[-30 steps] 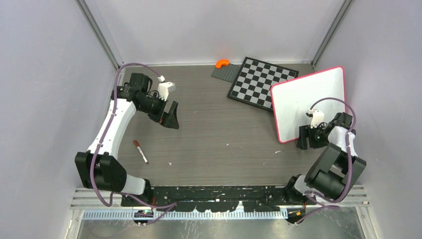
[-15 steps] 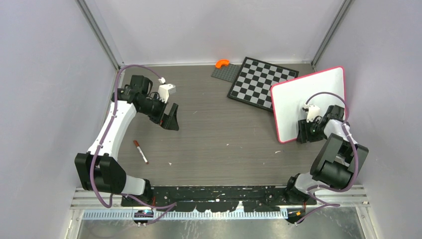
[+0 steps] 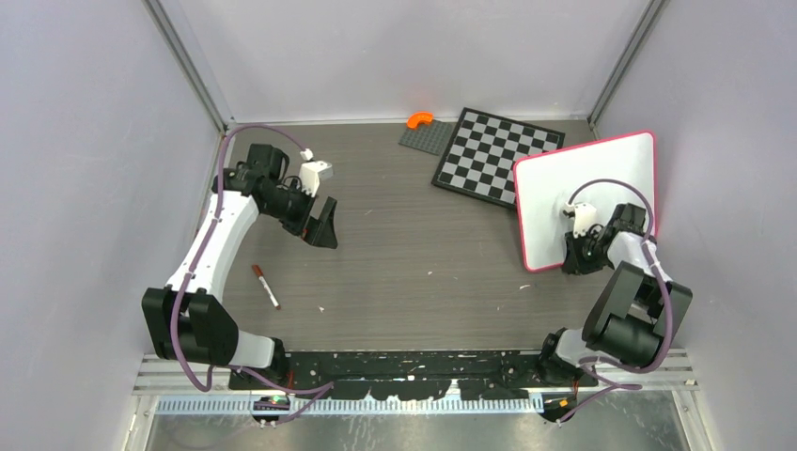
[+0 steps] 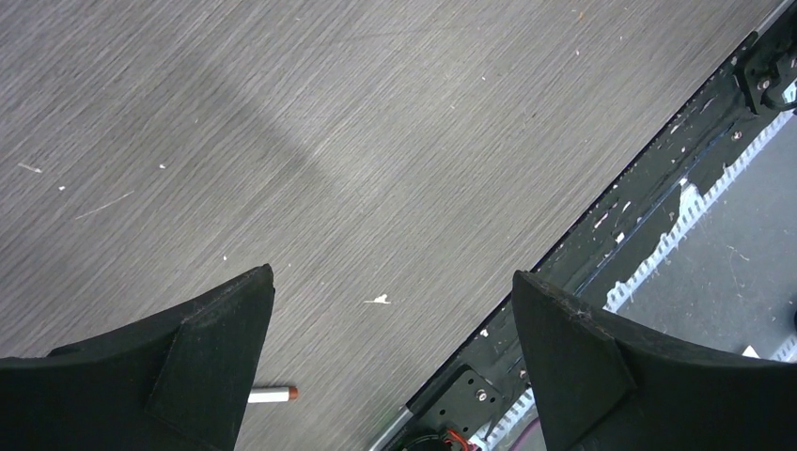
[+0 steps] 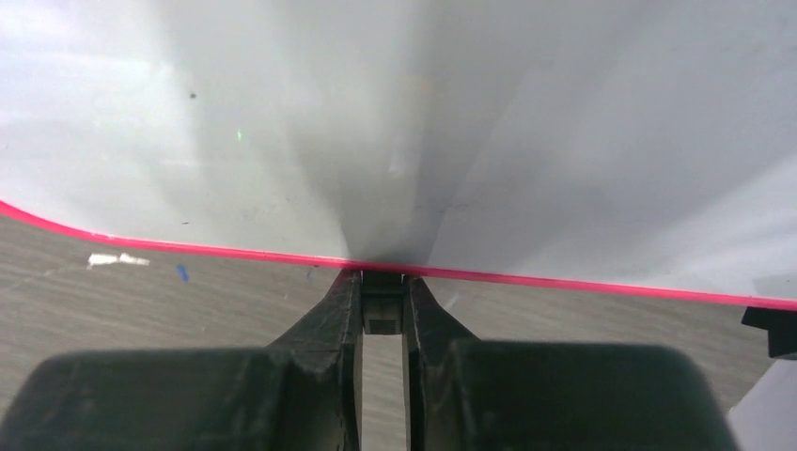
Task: Write a sentence on the whiteboard
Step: Move the whiteboard stand to the center of the board.
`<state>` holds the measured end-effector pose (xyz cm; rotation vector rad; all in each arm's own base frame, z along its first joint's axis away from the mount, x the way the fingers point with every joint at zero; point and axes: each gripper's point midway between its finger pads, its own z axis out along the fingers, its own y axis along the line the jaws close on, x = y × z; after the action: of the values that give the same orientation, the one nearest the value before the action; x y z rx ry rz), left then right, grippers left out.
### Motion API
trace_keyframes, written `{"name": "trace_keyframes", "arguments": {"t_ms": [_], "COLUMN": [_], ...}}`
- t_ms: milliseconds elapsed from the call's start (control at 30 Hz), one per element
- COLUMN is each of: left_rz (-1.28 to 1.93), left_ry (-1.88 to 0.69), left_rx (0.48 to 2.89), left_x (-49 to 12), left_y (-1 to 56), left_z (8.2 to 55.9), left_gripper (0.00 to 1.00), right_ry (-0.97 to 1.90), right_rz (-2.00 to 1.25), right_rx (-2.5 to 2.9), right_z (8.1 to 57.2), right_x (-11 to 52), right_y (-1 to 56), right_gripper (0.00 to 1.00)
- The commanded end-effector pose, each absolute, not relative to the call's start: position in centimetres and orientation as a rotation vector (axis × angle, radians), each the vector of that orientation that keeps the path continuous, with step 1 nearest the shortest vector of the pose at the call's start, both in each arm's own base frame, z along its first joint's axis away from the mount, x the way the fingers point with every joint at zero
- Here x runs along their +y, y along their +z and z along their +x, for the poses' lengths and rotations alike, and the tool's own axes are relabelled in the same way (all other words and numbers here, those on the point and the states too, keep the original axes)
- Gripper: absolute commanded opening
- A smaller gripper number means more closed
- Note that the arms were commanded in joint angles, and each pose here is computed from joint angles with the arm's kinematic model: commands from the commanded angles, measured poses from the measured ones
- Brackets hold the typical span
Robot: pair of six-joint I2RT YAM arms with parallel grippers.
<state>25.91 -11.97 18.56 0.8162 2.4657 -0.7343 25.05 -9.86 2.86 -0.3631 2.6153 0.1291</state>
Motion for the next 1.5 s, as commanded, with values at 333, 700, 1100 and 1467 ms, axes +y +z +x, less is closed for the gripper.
{"name": "trace_keyframes", "arguments": {"t_ms": [333,700,1100,1467], "left_rz": [0.857,0.835,0.695,0.553], "left_ry": [-0.714,-0.666,-0.552,-0.603], "left_rx": [2.419,2.428,2.469,2.471], "left_x": [-12.0,-11.5,-9.8,-8.1], "left_y": [18.9,18.4,18.4,18.3], "left_z": [25.6,26.1,28.4,30.4], "left_gripper": [1.0,1.0,1.0,1.0], "right_ry": [0.308,0.356,0.287,0.373], "right_rz": [-0.688,-0.816,-1.016,-0.973], "right_rx": [2.676,2.646,2.588,2.525], "right_z": [16.6,18.8,20.7,23.8], "right_x": [-5.0,-0.4,3.3,10.8], "right_y": [3.6,3.8,4.7,4.6], "right_gripper": [0.0,0.0,0.0,0.0]}}
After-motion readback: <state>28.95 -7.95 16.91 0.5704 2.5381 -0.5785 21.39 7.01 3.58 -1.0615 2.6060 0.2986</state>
